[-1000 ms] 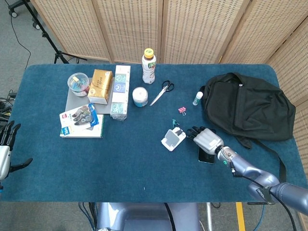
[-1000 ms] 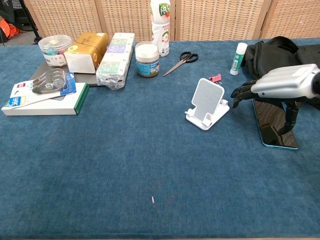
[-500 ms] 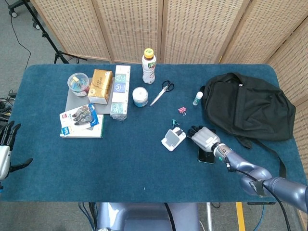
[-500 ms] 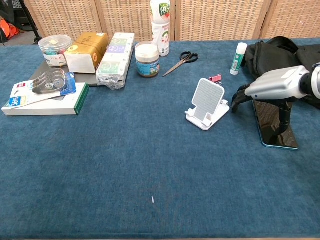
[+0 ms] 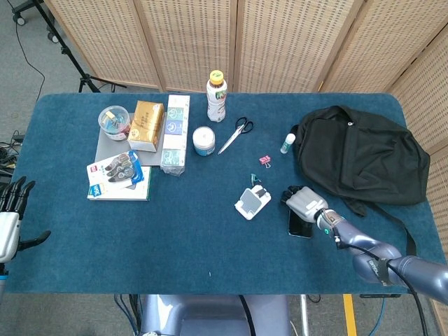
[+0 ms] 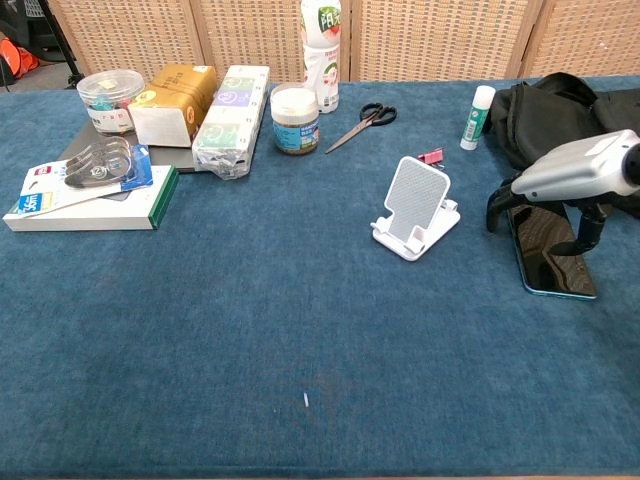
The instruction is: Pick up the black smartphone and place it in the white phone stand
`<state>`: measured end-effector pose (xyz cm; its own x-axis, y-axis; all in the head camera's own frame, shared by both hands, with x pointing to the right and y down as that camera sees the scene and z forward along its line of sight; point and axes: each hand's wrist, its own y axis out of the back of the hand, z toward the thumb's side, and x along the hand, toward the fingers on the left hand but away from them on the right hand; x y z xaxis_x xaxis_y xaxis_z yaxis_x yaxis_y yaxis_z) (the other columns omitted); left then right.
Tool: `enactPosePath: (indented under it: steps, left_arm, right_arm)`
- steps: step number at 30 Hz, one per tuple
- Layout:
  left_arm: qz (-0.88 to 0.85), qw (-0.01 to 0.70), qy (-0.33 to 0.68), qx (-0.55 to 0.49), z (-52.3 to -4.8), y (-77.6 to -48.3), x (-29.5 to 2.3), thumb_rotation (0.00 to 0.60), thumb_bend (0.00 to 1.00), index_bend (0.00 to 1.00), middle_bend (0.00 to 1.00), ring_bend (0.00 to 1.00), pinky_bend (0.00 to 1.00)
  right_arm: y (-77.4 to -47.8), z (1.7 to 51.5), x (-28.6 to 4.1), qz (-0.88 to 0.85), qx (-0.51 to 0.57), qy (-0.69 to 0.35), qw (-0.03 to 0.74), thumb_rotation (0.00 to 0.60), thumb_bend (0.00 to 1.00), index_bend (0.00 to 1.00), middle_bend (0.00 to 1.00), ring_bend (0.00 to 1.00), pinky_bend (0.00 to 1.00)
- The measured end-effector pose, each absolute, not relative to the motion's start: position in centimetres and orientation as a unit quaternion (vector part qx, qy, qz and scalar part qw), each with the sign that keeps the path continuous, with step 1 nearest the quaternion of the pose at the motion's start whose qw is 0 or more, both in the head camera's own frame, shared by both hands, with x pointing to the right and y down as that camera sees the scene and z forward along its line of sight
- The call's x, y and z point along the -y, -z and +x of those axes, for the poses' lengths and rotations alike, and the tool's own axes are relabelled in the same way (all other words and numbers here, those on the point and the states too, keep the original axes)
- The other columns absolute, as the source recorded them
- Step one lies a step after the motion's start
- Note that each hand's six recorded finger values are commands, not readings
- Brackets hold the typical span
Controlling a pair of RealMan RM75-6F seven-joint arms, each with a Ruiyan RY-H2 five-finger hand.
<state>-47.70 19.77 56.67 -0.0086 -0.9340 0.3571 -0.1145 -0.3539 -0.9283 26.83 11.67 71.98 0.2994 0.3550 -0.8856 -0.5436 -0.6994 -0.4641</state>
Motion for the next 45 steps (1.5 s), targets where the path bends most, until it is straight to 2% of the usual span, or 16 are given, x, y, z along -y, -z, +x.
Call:
enactPosePath:
  steps: [4,9,14,18,26,27,29,31,33,36,45]
  left_arm:
    - [-0.602,0.365,0.562,-0.435,-47.7,-56.7,-19.8,0.6,0.0,0.0,0.0,0.0,0.0]
    - [-0.603,0.365,0.562,-0.433,-47.6,-56.8,-19.8,0.6,0.0,0.0,0.0,0.0,0.0]
    - [-0.604,0.366,0.562,-0.431,-47.5,-56.9,-19.8,0.6,0.0,0.0,0.0,0.0,0.0]
    - [-0.605,0.367,0.562,-0.428,-47.3,-57.0,-19.9,0.6,0.0,0.0,0.0,0.0,0.0]
    - [-0.607,0.37,0.561,-0.424,-47.0,-57.0,-20.0,0.6,0.0,0.0,0.0,0.0,0.0]
    - [-0.607,0.37,0.56,-0.424,-47.0,-57.0,-20.0,0.6,0.0,0.0,0.0,0.0,0.0]
    - [-0.607,0.37,0.559,-0.426,-47.1,-56.9,-20.0,0.6,0.0,0.0,0.0,0.0,0.0]
    - [-0.607,0.371,0.559,-0.427,-47.2,-56.8,-20.0,0.6,0.0,0.0,0.0,0.0,0.0]
    - [-0.608,0.37,0.558,-0.426,-47.3,-56.7,-20.0,0.6,0.0,0.0,0.0,0.0,0.0]
    - [-0.611,0.369,0.559,-0.422,-47.3,-56.7,-20.1,0.6,0.0,0.0,0.0,0.0,0.0]
    - [-0.613,0.371,0.556,-0.422,-47.1,-56.5,-20.2,0.6,0.0,0.0,0.0,0.0,0.0]
  right_arm:
    - [-72.0,27.5,-12.0,-0.703,-0.075,-0.595,0.383,0.6,0.62,0.36,0.25,0.1,0.21]
    - [-71.7,29.7,-12.7,-0.688,-0.092,-0.613,0.378,0.6,0.67,0.38,0.26,0.1,0.21]
    - [-71.2,31.7,-13.6,-0.676,-0.104,-0.629,0.369,0.6,0.67,0.39,0.26,0.1,0.21]
    - [-70.5,33.2,-14.4,-0.671,-0.108,-0.639,0.36,0.6,0.72,0.39,0.27,0.11,0.21]
    - [-69.3,35.1,-15.1,-0.662,-0.107,-0.655,0.349,0.6,0.72,0.39,0.27,0.11,0.21]
    - [-69.1,35.1,-15.1,-0.663,-0.103,-0.655,0.349,0.6,0.7,0.38,0.24,0.11,0.21]
    - [-68.8,35.0,-15.0,-0.664,-0.092,-0.653,0.352,0.6,0.53,0.32,0.14,0.09,0.21]
    - [-68.4,34.9,-14.9,-0.667,-0.081,-0.648,0.358,0.6,0.14,0.18,0.03,0.02,0.21]
    - [-67.9,34.8,-14.9,-0.671,-0.068,-0.64,0.368,0.6,0.0,0.11,0.0,0.0,0.21]
    - [-67.1,34.8,-14.9,-0.677,-0.05,-0.624,0.387,0.6,0.0,0.08,0.0,0.0,0.21]
    - [-64.3,36.7,-14.4,-0.694,0.038,-0.551,0.461,0.6,0.0,0.08,0.0,0.0,0.2]
